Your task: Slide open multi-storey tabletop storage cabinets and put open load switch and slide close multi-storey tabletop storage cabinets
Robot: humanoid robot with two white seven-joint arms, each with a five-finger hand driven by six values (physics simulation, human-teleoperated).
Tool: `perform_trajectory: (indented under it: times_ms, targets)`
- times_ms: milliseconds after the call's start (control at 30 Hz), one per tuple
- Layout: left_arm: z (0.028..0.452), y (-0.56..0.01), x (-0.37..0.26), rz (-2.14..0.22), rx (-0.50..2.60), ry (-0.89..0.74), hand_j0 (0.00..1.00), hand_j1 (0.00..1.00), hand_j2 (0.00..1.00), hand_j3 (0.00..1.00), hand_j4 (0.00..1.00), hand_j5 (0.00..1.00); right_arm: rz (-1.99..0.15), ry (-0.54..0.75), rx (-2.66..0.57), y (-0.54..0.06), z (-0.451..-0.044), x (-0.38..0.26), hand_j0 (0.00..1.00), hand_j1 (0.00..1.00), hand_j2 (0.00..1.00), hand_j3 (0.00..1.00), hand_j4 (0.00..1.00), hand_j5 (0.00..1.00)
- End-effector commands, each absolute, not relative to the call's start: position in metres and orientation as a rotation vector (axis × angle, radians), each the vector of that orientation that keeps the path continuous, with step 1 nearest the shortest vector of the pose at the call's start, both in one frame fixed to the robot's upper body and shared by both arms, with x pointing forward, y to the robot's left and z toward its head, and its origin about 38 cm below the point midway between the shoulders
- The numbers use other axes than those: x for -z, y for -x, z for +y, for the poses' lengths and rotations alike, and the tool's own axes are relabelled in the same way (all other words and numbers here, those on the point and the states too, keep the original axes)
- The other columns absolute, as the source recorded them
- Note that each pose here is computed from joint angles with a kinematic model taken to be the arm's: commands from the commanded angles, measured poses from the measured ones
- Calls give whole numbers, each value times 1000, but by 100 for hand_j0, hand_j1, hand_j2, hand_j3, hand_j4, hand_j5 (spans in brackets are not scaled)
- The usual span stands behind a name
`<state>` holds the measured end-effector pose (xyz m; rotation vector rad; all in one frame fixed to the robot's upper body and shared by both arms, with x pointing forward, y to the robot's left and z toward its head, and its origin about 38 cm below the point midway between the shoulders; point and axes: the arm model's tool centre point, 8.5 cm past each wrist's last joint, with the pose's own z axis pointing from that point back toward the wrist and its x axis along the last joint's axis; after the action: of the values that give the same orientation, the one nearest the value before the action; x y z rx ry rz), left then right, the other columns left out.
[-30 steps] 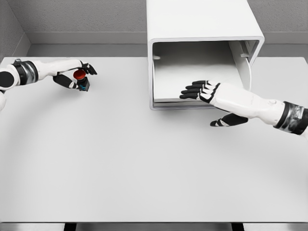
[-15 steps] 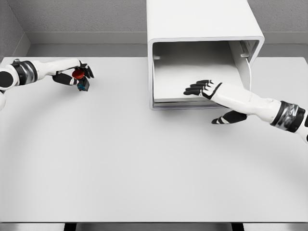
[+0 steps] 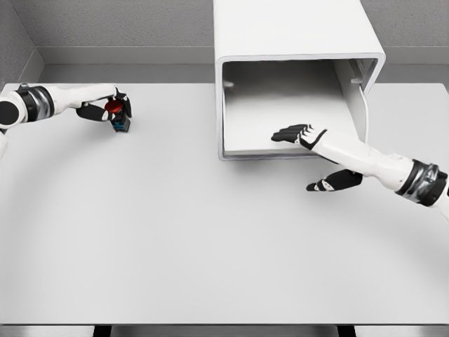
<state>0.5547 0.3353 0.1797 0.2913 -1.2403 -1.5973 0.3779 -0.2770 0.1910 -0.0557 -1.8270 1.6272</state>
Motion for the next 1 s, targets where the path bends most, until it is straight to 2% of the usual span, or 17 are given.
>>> perform_trajectory:
  times_ms: [0, 333, 467, 867, 967]
  targets:
    - [337, -555, -183, -1249, 1591, -293, 38, 38, 38, 38, 38, 38, -1813, 117, -1779, -368, -275, -198, 100, 100, 100, 100, 100, 100]
    - [323, -561, -211, -1284, 1647, -291, 37, 37, 37, 37, 37, 37, -1812, 197, -1793, -366, -294, -217, 100, 100, 100, 100, 100, 100]
    - [314, -562, -218, -1309, 1676, -289, 37, 37, 37, 37, 37, 37, -1794, 186, -1774, -360, -298, -208, 100, 100, 100, 100, 100, 100]
    - [288, -537, -253, -1404, 1872, -286, 37, 37, 37, 37, 37, 37, -1816, 269, -1755, -359, -317, -227, 100, 100, 100, 100, 100, 100]
    - [275, -529, -255, -1436, 1912, -257, 37, 37, 37, 37, 37, 37, -1798, 251, -1739, -359, -318, -217, 100, 100, 100, 100, 100, 100]
